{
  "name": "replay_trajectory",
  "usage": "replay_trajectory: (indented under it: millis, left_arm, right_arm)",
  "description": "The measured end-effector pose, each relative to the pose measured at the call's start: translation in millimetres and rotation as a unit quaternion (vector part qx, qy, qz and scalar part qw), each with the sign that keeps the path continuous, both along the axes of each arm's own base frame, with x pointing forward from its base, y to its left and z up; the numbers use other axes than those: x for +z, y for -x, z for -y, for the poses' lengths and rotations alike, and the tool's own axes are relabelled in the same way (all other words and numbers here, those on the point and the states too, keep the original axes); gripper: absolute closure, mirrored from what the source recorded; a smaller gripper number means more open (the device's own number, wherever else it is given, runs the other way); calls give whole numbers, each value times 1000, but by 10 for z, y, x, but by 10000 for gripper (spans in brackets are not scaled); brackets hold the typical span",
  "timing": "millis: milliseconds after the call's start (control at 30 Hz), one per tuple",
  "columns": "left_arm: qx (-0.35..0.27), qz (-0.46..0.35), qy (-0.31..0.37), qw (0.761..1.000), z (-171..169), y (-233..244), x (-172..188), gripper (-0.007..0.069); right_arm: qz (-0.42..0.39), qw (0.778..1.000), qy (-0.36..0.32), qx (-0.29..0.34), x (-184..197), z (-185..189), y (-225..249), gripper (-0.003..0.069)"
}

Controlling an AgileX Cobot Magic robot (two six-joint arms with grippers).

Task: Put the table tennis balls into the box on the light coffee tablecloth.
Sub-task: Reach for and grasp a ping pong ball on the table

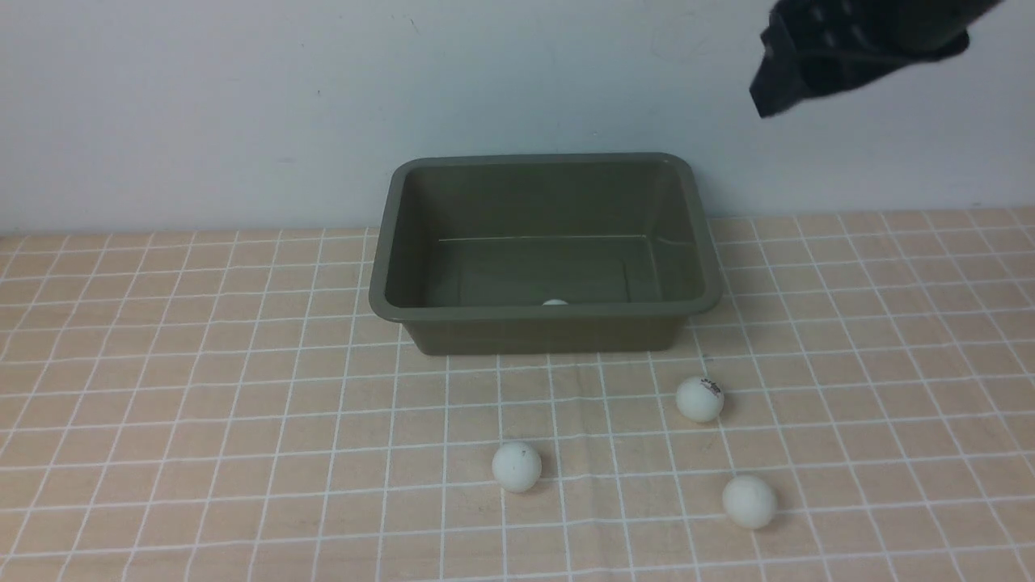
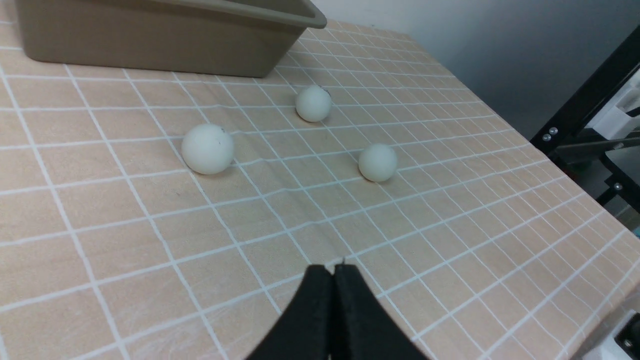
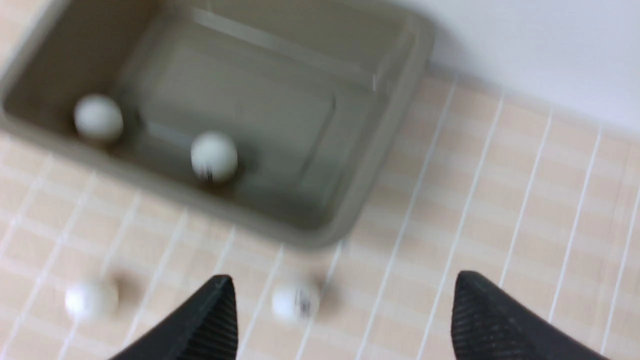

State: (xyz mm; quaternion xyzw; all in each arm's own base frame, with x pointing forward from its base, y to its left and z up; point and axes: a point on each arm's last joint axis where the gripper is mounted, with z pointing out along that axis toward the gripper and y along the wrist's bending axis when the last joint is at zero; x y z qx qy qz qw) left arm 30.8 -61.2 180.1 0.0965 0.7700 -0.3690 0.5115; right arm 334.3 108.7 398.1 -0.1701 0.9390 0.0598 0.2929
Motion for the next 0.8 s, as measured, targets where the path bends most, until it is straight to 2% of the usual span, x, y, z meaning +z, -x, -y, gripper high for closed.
replay_trajectory:
  millis: [67,300,433,600,800]
  left_arm:
    - [-3,-1,0,1000,4,4,0,694]
    - [-11,-3,-1,1000,13,15,1,694]
    - [-11,-3,-1,1000,14,16,1,694]
    - [-11,-3,-1,1000,14,16,1,694]
    - [-12,-3,-1,1000,15,17,1,694]
  right_arm:
    - [-19,1000,6,-2,-104,22,64,139]
    - [-163,986,42,-4,-966,115,405,139]
    - [-212,977,31,-11,-1402,129,576,139]
    - [-213,977,-3,2,-1634,29,698,139]
    - [-164,985,-14,52,-1637,-262,737,139]
